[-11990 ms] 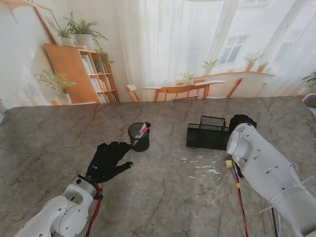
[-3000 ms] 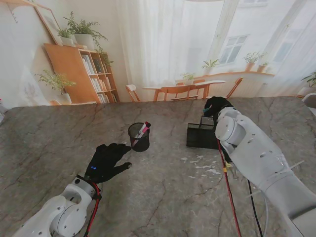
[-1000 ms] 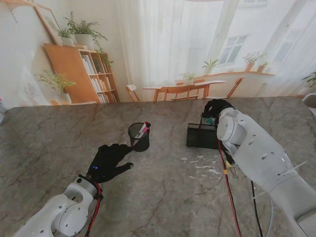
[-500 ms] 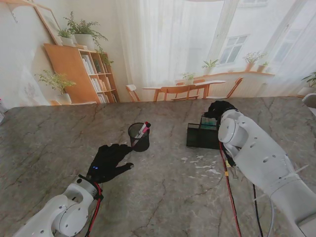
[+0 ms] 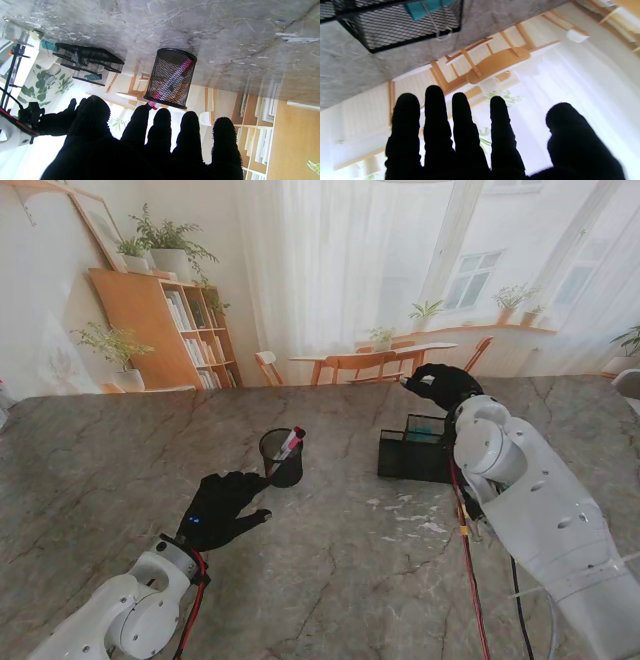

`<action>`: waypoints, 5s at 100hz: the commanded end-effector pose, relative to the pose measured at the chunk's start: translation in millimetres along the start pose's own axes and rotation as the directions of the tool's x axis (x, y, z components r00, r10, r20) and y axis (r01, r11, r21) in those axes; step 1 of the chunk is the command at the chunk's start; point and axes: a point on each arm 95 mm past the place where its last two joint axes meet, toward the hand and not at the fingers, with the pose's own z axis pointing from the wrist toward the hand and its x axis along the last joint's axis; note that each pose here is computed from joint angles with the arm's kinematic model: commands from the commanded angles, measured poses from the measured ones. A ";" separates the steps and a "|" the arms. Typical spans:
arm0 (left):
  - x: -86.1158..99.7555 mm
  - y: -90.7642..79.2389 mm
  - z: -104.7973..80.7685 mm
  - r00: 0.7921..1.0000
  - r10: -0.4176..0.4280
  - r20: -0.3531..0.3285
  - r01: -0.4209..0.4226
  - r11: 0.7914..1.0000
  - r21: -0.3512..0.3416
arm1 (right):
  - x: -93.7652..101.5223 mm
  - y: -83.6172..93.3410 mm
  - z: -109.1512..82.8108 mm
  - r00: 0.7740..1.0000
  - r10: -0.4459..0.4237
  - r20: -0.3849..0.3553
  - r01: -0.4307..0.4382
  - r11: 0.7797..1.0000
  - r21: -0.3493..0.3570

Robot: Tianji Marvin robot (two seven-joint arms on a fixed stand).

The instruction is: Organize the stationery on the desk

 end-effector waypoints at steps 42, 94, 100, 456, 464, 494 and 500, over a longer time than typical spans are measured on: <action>5.8 3.7 -0.4 1.000 -0.022 -0.020 0.022 1.000 0.005 | -54.6 3.6 -87.1 0.912 -0.356 -0.205 0.384 0.916 0.114; 12.3 3.5 -2.3 0.998 -0.048 -0.033 0.049 0.998 0.034 | -92.2 -61.5 -140.8 0.851 -0.525 0.034 0.510 0.839 0.191; 12.7 3.1 -3.2 0.998 -0.050 -0.033 0.051 0.998 0.039 | -91.5 -72.6 -140.9 0.851 -0.521 0.064 0.499 0.840 0.212; 20.8 -3.3 -10.7 0.997 -0.053 -0.049 0.056 0.996 0.075 | -95.7 -118.1 -153.1 0.878 -0.350 0.326 0.317 0.936 0.150; 20.6 -3.7 -11.1 0.998 -0.050 -0.048 0.053 0.995 0.079 | -94.8 -118.7 -153.7 0.881 -0.345 0.325 0.314 0.938 0.143; 20.8 -3.6 -11.1 0.997 -0.052 -0.048 0.056 0.995 0.079 | -97.0 -125.7 -148.6 0.882 -0.349 0.318 0.306 0.935 0.178; 20.8 -3.6 -11.2 0.997 -0.052 -0.048 0.055 0.995 0.079 | -96.0 -128.0 -147.6 0.884 -0.343 0.317 0.298 0.937 0.182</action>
